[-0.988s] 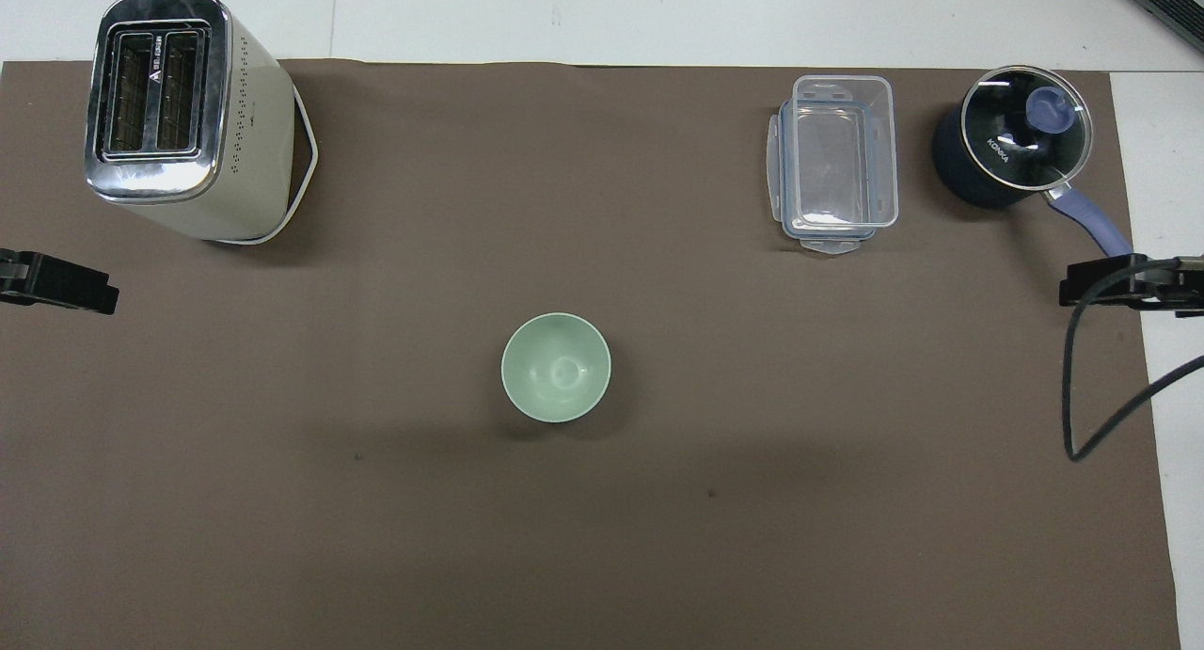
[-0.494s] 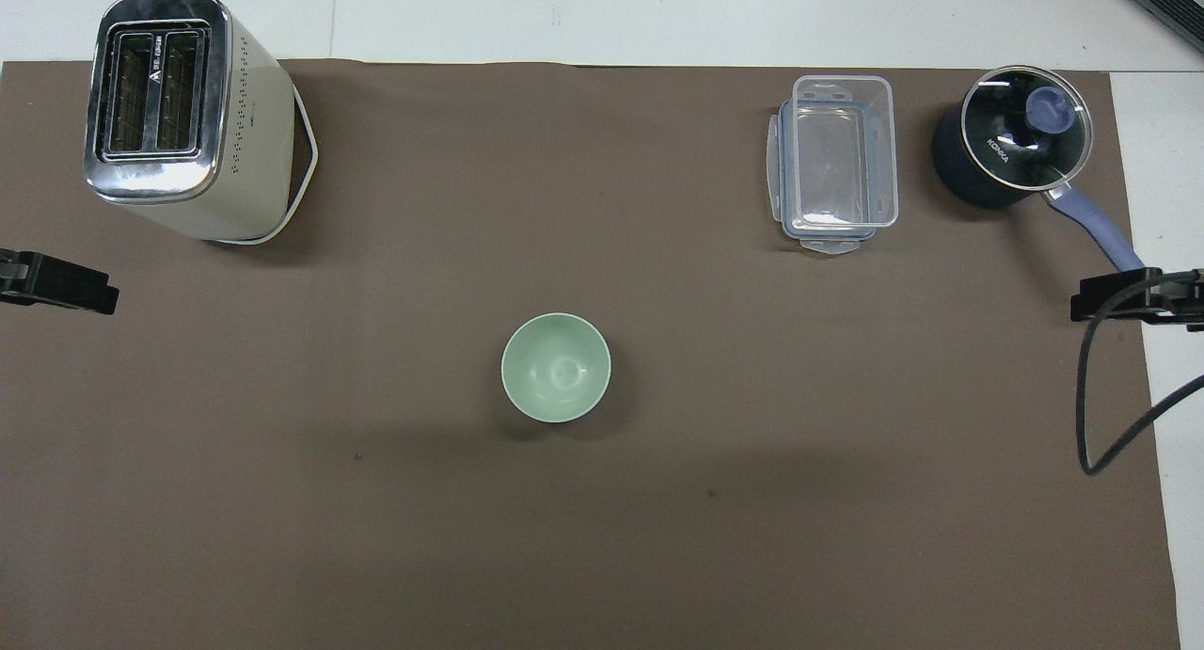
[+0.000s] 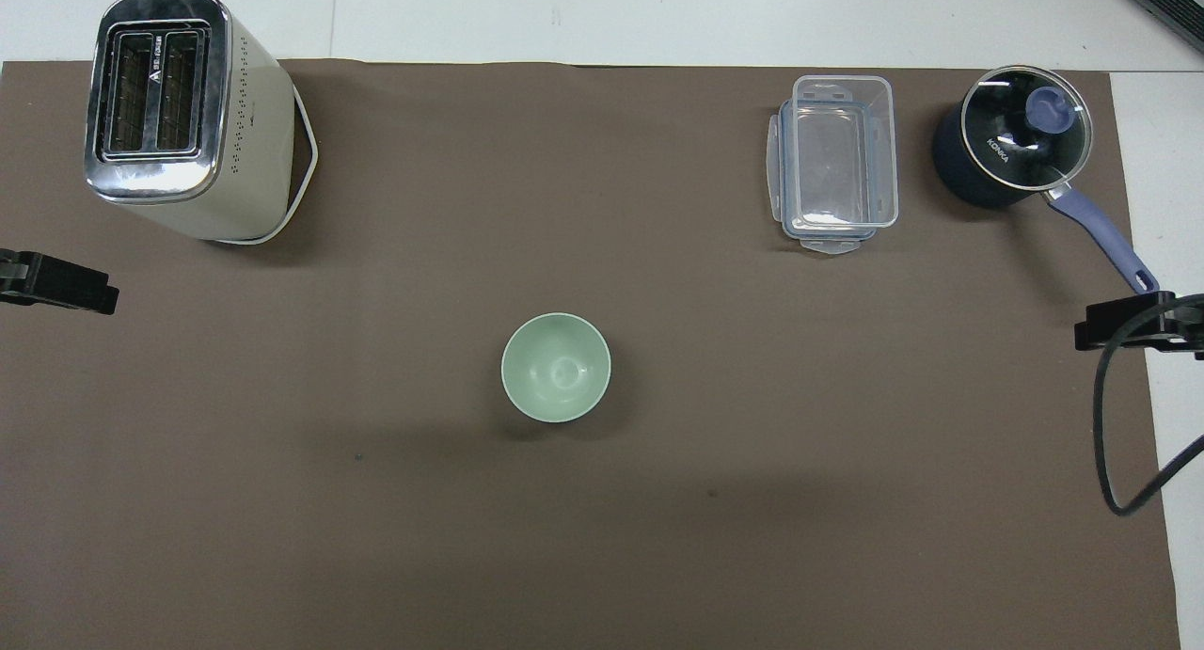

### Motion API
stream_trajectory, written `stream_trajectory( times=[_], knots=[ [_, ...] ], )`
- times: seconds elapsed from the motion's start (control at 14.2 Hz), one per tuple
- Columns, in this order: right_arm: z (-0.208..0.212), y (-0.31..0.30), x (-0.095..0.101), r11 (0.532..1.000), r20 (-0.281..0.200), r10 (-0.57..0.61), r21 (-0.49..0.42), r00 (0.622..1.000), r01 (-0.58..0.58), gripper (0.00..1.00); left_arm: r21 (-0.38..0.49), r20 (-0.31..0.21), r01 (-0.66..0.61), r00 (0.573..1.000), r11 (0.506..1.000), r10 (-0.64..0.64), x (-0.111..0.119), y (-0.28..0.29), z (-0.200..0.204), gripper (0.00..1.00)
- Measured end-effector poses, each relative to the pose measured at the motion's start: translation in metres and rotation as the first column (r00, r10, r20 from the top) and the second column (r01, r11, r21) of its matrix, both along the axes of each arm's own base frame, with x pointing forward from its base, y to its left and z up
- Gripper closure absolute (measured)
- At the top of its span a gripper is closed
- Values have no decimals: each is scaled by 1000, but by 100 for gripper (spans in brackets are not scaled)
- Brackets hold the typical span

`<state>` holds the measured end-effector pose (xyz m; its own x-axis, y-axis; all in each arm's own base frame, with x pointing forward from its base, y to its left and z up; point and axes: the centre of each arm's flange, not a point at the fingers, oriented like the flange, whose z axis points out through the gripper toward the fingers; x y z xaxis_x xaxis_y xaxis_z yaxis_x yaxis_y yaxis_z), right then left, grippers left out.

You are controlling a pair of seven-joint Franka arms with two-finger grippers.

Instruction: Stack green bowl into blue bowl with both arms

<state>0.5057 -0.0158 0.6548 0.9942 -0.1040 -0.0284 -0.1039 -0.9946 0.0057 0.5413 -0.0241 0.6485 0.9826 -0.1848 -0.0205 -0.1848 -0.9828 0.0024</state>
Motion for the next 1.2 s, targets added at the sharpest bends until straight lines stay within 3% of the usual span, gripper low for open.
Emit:
stream_trajectory(
  times=[1.2],
  knots=[
    [0,-7,-1,1000,-4,-12,-11,1000,12,0,0,-8,1,1000,1000,-1,-1,0,-1,0]
  ],
)
